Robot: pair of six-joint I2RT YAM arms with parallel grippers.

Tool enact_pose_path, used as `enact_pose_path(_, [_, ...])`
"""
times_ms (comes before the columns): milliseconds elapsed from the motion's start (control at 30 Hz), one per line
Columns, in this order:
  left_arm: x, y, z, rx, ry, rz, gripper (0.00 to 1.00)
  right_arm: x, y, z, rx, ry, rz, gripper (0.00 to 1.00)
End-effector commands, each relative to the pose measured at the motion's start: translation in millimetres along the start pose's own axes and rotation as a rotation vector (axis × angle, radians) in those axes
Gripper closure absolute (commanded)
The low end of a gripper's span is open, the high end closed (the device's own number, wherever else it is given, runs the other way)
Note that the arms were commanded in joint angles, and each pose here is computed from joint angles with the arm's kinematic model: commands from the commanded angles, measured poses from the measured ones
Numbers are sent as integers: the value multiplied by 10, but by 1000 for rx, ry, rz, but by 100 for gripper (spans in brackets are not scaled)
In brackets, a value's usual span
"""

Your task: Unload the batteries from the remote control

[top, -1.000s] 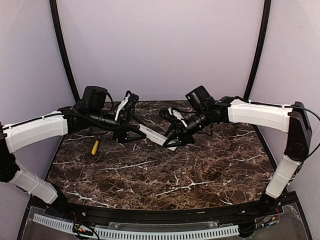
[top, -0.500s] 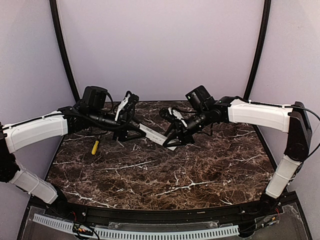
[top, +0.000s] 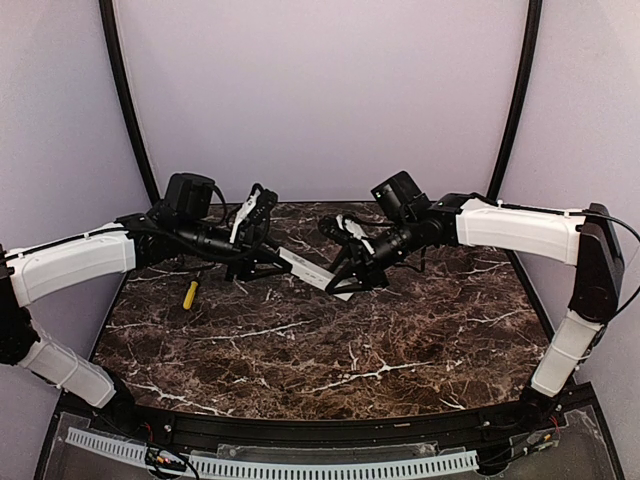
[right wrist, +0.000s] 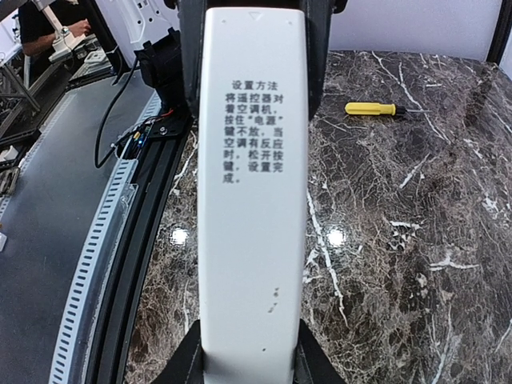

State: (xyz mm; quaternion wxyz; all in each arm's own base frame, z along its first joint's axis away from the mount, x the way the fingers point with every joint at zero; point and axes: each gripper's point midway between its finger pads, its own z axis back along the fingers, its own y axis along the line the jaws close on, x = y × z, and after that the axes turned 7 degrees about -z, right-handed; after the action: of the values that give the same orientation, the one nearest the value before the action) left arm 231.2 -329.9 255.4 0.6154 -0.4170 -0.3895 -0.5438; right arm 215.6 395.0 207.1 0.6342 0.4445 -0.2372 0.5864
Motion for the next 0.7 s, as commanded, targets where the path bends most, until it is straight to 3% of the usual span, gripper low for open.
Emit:
enact_pose_path(0, [44,-62,64,15,-18,-38,100,189,4,57,-47,-40,27,68])
enact_pose_path(67, [47,-49,76,31,-19,-53,100,188,-60,72,-81,-35,7,52])
enact_pose_path(133, [37,-33,88,48,-18,-68,100,193,-98,106,-101,-42,-17,11])
enact_pose_path(167, [32,-27,90,55,-19,-78,100,198,-106,128,-106,-50,-33,3])
enact_pose_path(333, [51,15,135,106,-29,-120,100,254,-244,363,-155,-131,-153,1])
enact_pose_path(533, [80,91,153,151,-34,-150,100,162,-651,736,-241,-232,-424,1])
enact_pose_path(667, [123,164,185,204,-46,-174,100,64,-789,849,-298,-242,-485,2])
